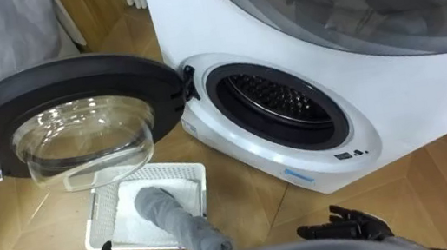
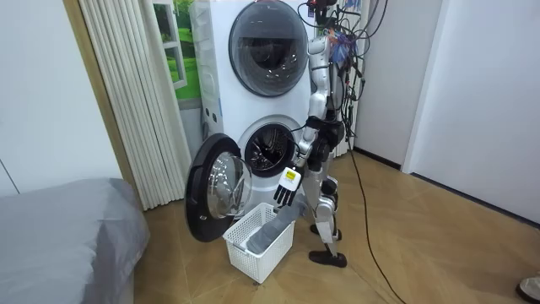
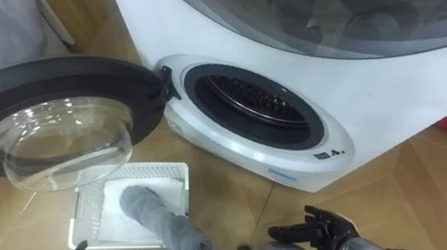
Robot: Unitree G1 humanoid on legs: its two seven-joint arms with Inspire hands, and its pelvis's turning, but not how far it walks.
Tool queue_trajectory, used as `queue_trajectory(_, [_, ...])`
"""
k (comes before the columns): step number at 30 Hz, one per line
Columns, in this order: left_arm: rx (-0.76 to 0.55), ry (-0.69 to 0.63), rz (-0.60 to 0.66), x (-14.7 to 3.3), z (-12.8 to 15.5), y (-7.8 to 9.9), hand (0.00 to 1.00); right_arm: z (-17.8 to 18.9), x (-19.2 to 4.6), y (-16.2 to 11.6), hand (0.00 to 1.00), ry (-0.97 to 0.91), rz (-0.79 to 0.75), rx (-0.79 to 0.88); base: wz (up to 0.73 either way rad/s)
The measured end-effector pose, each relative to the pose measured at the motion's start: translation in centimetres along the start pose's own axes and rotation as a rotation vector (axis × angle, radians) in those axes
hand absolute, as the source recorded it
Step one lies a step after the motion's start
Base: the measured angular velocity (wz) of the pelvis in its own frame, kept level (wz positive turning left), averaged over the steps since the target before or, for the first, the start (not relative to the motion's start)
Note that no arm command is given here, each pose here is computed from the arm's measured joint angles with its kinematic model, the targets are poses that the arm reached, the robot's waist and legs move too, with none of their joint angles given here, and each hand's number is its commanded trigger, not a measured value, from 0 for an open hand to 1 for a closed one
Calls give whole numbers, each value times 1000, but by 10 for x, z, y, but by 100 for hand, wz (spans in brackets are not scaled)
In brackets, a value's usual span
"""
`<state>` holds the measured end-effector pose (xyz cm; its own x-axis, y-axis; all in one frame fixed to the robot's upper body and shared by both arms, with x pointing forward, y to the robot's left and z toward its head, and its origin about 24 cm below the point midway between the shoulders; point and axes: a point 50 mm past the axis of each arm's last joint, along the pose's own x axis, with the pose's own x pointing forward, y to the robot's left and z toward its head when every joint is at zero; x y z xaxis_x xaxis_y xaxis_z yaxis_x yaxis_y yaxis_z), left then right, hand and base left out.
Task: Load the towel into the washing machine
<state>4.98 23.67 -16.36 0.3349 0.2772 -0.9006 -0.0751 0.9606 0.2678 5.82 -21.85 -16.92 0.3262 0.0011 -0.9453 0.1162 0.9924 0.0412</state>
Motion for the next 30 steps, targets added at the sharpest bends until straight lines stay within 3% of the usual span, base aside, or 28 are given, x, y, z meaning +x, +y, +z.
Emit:
queue_trajectory(22, [41, -18, -6, 1, 6, 0, 0, 4, 1, 1, 0, -2, 12, -16, 0])
queue_trajectory(30, [214, -115, -32, 7, 40, -12, 0, 24, 5, 7, 0, -32, 19, -113, -2])
